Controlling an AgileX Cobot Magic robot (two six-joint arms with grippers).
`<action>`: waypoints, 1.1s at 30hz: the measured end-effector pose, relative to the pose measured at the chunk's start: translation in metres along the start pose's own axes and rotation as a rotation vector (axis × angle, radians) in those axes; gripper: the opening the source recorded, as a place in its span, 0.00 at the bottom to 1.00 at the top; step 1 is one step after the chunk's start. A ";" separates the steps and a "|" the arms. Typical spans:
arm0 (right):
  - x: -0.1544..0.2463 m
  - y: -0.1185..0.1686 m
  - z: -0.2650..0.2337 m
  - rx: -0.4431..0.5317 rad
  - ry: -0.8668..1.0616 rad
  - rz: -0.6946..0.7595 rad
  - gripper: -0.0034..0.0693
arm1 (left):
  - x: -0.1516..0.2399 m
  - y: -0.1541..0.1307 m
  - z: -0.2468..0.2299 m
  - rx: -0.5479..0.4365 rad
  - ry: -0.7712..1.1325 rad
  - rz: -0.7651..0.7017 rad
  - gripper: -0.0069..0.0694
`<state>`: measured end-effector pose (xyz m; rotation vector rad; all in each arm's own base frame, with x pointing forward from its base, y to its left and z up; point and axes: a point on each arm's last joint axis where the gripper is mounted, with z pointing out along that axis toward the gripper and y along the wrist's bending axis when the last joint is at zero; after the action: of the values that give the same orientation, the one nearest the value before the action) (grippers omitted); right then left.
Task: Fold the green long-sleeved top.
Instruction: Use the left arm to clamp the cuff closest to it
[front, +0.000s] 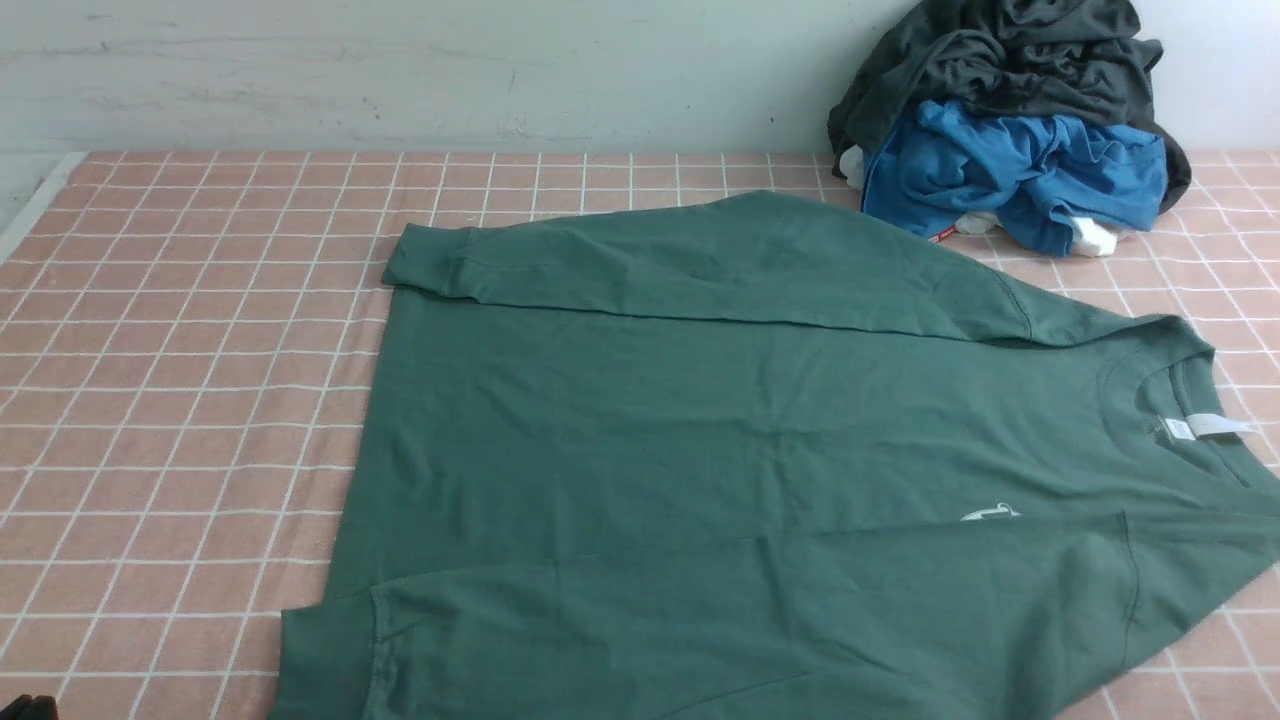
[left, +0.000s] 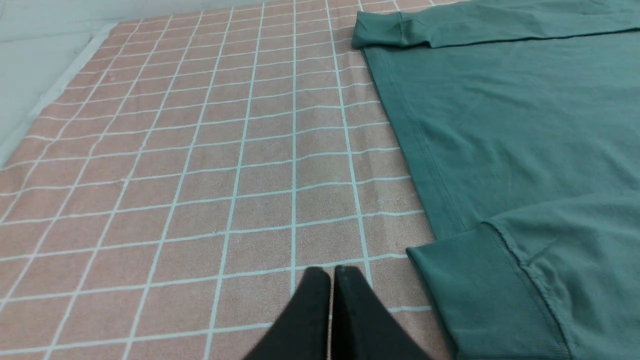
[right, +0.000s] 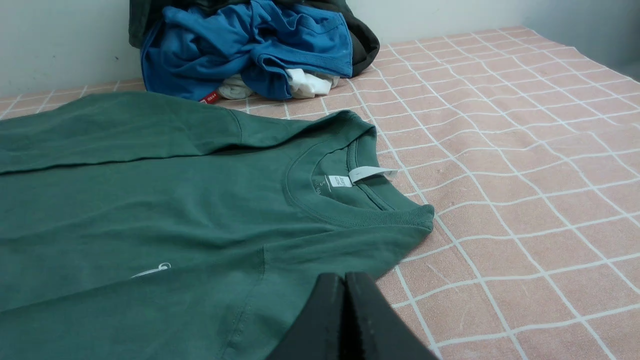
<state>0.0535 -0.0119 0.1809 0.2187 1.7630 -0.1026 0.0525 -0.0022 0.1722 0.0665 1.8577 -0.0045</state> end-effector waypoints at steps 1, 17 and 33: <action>0.000 0.000 0.000 0.000 0.000 0.000 0.03 | 0.000 0.000 0.000 0.000 0.000 0.000 0.08; 0.000 0.000 0.000 0.000 0.000 0.000 0.03 | 0.000 0.000 0.000 0.000 0.000 0.000 0.08; -0.005 0.001 0.000 -0.014 -0.068 0.000 0.03 | -0.005 0.000 0.000 -0.003 -0.059 0.001 0.08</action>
<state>0.0549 -0.0112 0.1860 0.2026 1.6957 -0.0965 0.0539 -0.0022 0.1771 0.0645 1.7983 -0.0033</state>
